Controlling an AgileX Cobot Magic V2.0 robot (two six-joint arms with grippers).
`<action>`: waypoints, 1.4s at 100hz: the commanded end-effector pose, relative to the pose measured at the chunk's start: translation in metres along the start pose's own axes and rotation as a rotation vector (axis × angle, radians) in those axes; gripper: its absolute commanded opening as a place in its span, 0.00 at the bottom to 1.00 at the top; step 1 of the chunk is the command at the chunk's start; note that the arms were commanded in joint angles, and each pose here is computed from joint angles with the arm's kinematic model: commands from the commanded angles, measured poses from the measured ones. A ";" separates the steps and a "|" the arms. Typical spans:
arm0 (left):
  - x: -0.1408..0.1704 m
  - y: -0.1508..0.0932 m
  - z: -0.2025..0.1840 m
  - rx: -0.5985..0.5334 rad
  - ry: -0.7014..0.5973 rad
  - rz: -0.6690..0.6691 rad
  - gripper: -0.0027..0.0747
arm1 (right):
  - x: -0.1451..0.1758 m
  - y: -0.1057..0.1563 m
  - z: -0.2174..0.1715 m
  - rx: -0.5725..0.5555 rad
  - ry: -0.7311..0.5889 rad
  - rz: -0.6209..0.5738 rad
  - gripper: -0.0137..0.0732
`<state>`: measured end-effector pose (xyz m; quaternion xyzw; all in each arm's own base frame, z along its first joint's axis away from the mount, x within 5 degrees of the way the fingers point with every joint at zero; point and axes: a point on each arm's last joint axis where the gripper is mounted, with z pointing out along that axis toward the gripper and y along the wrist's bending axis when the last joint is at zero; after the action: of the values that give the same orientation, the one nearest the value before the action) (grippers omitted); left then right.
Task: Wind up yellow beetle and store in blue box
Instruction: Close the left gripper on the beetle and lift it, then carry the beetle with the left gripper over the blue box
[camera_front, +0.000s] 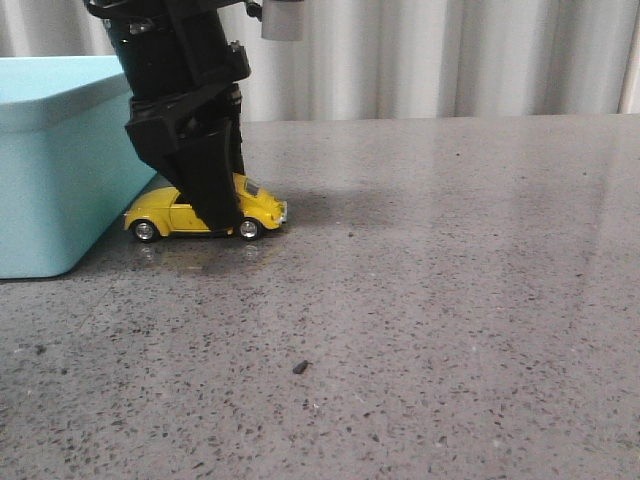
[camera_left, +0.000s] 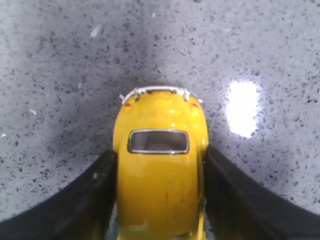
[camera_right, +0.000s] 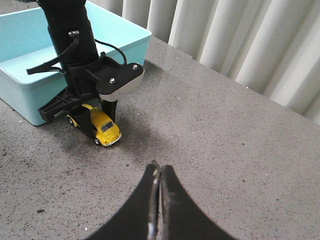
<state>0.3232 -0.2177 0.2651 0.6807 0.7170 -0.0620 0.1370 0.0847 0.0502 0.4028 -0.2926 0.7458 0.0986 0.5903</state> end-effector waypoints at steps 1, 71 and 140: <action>-0.006 -0.002 -0.025 -0.049 -0.055 0.006 0.28 | -0.012 -0.003 -0.004 0.023 -0.091 -0.008 0.11; -0.039 0.033 -0.183 -0.492 -0.404 -0.194 0.05 | -0.013 -0.003 -0.004 0.025 -0.101 -0.008 0.11; 0.118 0.082 -0.174 -0.560 -0.126 -1.219 0.05 | -0.014 -0.003 -0.005 0.029 -0.113 -0.008 0.11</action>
<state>0.3951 -0.0620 0.3943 0.1264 0.9503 0.0294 0.2831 0.0851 0.0503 0.4042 -0.2906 0.7415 0.0993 0.5965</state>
